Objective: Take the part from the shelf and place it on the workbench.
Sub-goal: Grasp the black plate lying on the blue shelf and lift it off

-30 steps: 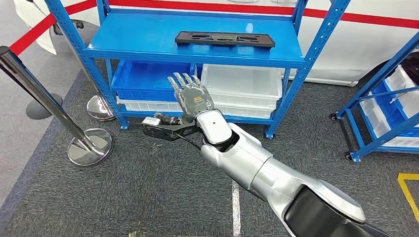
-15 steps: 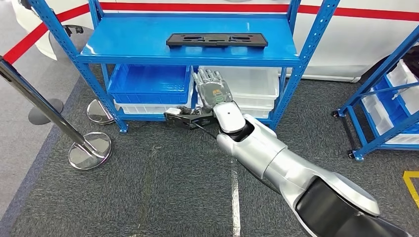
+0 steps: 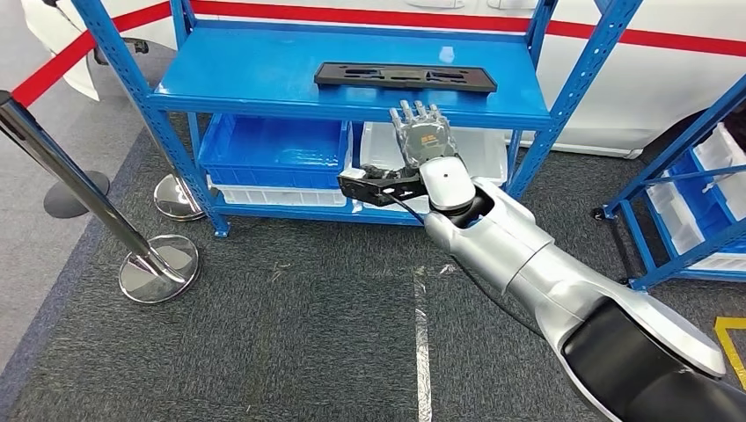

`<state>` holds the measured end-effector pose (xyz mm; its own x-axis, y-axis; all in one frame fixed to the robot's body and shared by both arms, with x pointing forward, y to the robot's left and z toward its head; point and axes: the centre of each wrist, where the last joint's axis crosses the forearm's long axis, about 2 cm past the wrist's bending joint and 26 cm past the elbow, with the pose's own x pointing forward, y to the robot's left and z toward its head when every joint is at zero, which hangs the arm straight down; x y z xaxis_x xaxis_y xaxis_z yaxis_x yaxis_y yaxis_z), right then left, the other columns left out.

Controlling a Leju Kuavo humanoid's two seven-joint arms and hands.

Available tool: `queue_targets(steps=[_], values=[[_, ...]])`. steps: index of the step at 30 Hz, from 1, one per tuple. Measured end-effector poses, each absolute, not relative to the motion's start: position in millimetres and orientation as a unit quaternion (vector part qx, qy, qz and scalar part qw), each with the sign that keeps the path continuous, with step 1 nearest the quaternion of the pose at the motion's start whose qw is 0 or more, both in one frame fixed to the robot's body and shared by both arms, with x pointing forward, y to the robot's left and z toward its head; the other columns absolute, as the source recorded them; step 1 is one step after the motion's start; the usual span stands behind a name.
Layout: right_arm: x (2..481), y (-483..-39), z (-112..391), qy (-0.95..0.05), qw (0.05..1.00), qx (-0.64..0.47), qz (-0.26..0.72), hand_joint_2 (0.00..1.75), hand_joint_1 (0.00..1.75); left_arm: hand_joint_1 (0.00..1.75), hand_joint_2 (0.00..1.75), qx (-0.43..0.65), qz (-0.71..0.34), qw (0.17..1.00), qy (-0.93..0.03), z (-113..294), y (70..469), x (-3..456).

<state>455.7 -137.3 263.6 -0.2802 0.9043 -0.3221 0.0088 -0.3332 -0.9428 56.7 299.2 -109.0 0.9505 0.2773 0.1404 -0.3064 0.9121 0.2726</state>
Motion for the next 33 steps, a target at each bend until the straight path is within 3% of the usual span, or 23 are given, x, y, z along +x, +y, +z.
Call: queue_targets(steps=[33], values=[[460.6,-163.0,271.6,-0.448,0.337,-0.513,0.650,0.00,0.00,0.00,0.00,0.154,0.150,0.975,-0.058,-108.5,297.4,59.9]])
